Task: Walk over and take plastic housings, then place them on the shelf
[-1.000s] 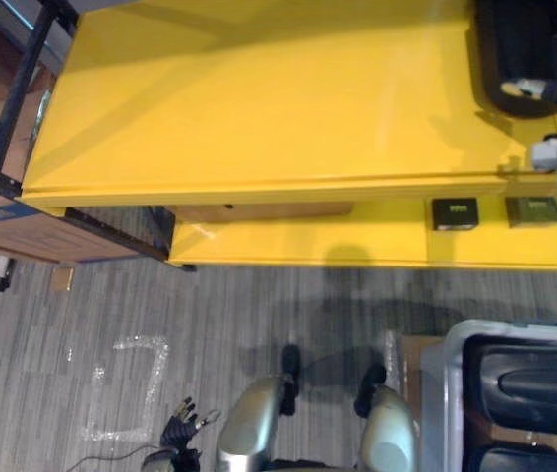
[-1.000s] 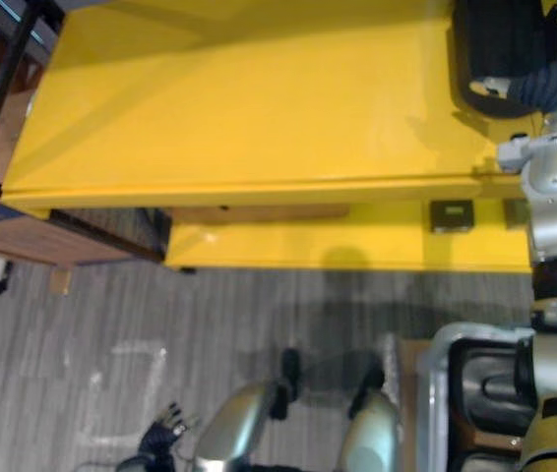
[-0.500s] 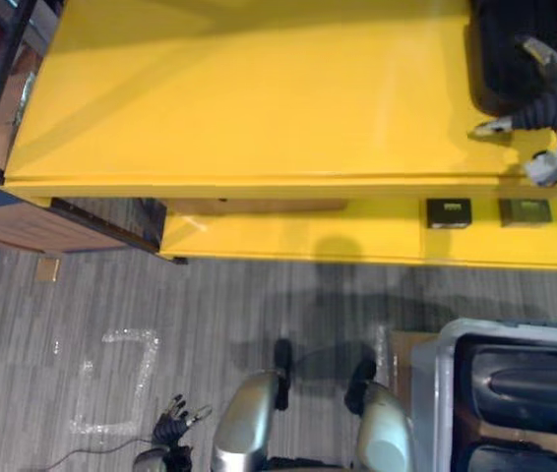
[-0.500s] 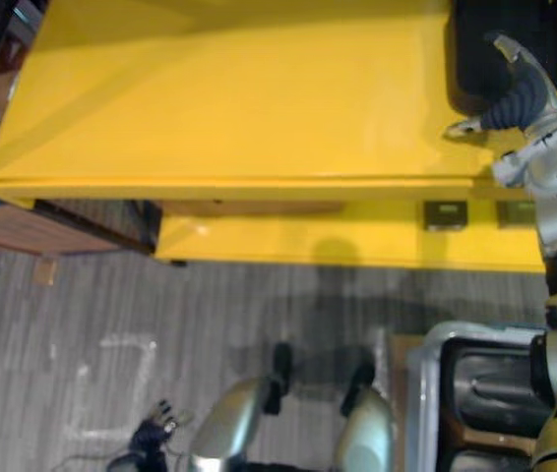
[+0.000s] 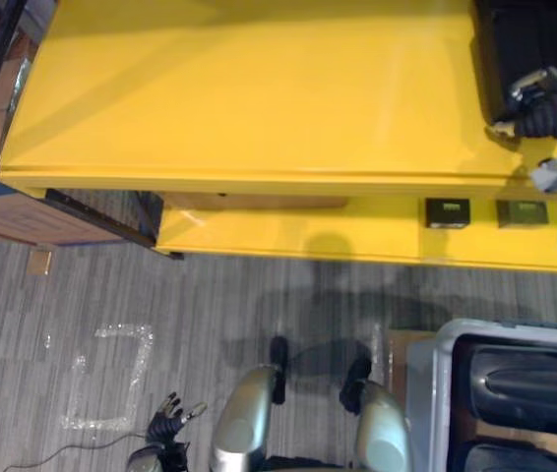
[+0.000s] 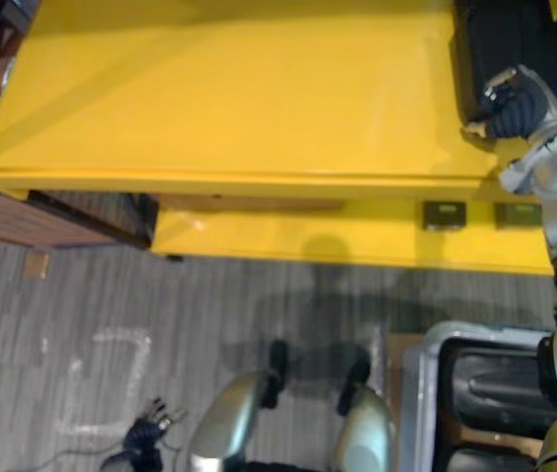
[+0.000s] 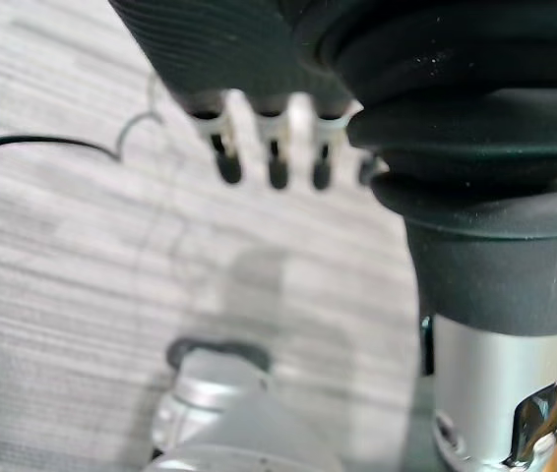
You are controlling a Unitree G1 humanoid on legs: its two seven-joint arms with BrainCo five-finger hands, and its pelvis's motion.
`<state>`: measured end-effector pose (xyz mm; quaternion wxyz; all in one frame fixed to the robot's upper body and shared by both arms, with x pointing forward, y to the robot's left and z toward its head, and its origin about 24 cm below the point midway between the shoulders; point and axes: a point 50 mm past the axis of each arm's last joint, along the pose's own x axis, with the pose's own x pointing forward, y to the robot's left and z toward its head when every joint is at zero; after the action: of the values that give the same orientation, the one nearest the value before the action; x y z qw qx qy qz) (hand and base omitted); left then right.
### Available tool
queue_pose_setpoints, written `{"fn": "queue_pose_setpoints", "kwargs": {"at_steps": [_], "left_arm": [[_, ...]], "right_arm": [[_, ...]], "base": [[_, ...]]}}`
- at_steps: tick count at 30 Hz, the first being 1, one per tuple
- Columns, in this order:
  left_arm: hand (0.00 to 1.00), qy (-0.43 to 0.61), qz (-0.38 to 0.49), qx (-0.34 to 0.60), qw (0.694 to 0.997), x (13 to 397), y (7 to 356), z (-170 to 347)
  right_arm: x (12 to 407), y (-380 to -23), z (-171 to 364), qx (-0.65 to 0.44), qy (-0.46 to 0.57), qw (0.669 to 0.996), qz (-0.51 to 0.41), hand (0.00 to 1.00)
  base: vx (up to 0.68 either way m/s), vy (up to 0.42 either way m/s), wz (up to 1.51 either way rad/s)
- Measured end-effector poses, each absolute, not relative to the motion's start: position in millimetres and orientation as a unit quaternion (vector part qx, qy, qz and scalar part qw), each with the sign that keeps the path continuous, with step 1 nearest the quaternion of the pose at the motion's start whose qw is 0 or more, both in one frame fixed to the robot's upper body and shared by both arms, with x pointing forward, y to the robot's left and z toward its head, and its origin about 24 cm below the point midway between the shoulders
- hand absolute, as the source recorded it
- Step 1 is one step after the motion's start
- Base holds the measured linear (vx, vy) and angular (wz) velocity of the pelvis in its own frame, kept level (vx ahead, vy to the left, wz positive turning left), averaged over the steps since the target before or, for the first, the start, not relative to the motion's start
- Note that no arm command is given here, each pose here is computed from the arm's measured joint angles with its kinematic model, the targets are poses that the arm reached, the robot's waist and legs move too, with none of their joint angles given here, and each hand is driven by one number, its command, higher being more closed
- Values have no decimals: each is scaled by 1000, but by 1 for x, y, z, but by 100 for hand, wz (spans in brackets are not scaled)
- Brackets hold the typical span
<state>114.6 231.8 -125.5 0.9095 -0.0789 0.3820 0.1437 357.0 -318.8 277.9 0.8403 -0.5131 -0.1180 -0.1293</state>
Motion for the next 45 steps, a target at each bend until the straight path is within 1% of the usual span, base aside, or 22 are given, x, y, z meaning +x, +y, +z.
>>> {"fn": "queue_pose_setpoints", "kwargs": {"at_steps": [4,7,9,16,23,27,32,35,38,41,45], "left_arm": [[0,382,144,-79,910,115,232,-125],[0,382,143,-78,910,115,232,-126],[0,381,143,-78,910,115,232,-125],[0,378,139,-78,912,118,230,-125],[0,378,138,-78,912,118,230,-124],[0,376,136,-79,913,119,230,-124],[0,369,134,-80,916,124,230,-122],[0,363,132,-78,919,126,231,-120],[0,363,129,-65,921,126,234,-119],[0,356,126,-56,924,129,239,-115],[0,356,123,-57,925,129,239,-115]], "right_arm": [[356,-329,273,-513,-118,832,-173,100],[354,-330,275,-514,-146,822,-197,100],[354,-328,274,-517,-157,818,-197,100],[355,-314,280,-548,-211,787,-191,100],[357,-297,279,-597,-238,750,-152,100],[360,-271,281,-643,-279,707,-94,100],[359,-251,281,-669,-311,674,-49,100],[360,-242,282,-694,-323,643,-24,100],[361,-230,289,-705,-343,620,-9,100],[359,-222,296,-704,-363,611,-6,100],[360,-225,299,-708,-354,610,-18,100]], "base": [[0,0,0],[0,0,0],[0,0,0],[0,0,0],[0,0,0],[-12,5,2],[-13,16,7],[11,14,7],[2,4,1],[0,17,6],[-2,5,2]]}}
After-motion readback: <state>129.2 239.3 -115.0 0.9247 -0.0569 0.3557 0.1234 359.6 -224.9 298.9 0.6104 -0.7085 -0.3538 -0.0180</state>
